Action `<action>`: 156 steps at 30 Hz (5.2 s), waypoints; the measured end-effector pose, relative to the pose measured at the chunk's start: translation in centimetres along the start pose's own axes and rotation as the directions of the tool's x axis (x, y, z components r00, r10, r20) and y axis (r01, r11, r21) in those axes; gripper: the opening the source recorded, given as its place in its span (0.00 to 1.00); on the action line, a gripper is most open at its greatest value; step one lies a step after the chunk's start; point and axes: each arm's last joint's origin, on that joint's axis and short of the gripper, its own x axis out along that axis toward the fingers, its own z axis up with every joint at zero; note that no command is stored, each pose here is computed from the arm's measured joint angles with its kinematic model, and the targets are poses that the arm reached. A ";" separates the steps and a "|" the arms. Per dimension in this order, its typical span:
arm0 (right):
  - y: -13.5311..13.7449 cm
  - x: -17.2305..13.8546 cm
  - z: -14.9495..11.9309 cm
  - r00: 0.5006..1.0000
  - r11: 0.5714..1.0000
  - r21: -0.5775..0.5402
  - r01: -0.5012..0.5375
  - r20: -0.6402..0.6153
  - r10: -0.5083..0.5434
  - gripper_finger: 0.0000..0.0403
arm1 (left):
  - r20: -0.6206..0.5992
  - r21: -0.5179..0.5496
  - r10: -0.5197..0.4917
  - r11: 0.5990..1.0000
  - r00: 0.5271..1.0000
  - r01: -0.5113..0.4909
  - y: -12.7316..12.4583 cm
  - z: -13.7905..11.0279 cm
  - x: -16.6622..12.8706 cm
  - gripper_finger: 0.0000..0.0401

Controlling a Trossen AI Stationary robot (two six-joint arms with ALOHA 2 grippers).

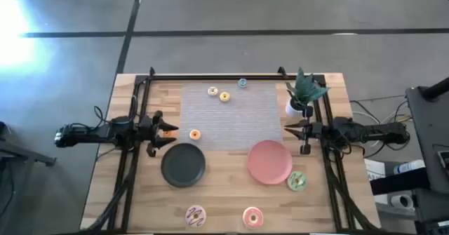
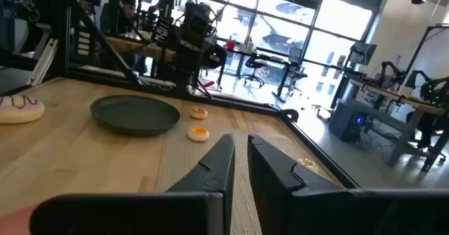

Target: Pick & Place donuts

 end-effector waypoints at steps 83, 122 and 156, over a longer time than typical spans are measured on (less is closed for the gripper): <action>7.1 7.3 7.8 0.037 0.673 0.431 0.601 -0.856 0.515 0.38 | 0.000 0.000 0.000 1.000 1.000 0.000 0.0 0.0 0.0 0.51; 11.0 3.4 -1.5 0.014 0.801 0.421 0.426 -0.888 0.459 0.41 | -0.002 0.000 0.000 1.000 1.000 0.000 0.0 0.0 0.0 0.51; 7.7 9.6 -0.4 0.243 0.650 0.571 0.501 -0.814 0.527 0.29 | -0.002 0.000 0.000 1.000 1.000 0.000 0.0 0.0 0.0 0.51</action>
